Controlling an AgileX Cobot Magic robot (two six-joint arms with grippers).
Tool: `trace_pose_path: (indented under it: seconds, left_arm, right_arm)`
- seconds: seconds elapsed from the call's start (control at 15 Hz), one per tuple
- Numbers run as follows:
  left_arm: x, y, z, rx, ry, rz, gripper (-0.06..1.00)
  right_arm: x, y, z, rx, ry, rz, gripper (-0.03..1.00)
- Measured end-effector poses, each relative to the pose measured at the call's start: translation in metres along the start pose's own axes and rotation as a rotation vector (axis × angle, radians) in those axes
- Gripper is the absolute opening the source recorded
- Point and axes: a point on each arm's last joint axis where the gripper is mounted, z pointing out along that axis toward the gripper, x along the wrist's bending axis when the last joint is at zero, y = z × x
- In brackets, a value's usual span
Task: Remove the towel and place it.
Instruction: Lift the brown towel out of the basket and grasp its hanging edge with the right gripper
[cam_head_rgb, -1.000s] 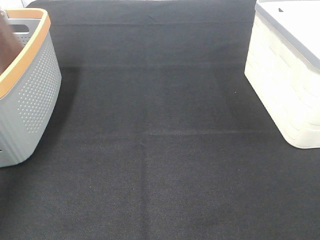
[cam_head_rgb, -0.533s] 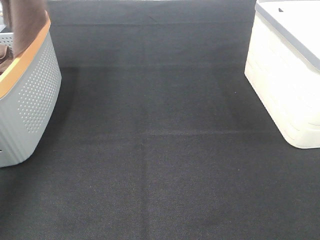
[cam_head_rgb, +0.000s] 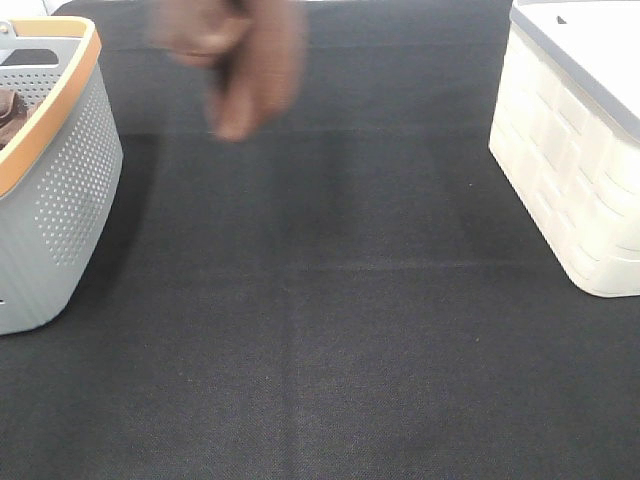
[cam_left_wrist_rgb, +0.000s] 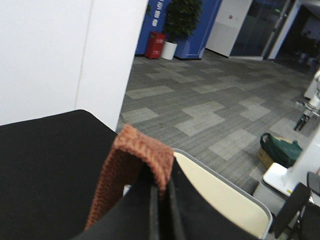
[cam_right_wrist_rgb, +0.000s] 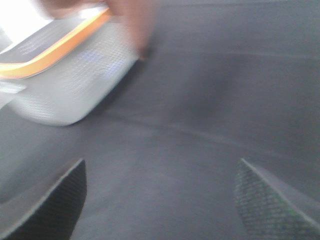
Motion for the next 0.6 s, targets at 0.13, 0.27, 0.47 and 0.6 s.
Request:
trace_pose_path:
  seconds: [0.13, 0.27, 0.47, 0.6]
  left_arm:
    - [-0.014, -0.013, 0.019, 0.03, -0.04, 0.015, 0.0]
    - [-0.026, -0.03, 0.041, 0.078, -0.071, 0.022, 0.0]
    - [-0.043, -0.054, 0.069, 0.132, -0.099, 0.059, 0.0]
    - [-0.054, -0.068, 0.083, 0.151, -0.102, 0.088, 0.0]
  right_arm:
    - [-0.004, 0.01, 0.028, 0.081, 0.097, -0.066, 0.76]
    - [-0.008, 0.025, 0.055, 0.153, 0.158, -0.165, 0.76]
    - [-0.002, 0.047, 0.096, 0.19, 0.229, -0.307, 0.76]
    - [0.013, 0.052, 0.133, 0.175, 0.24, -0.43, 0.76]
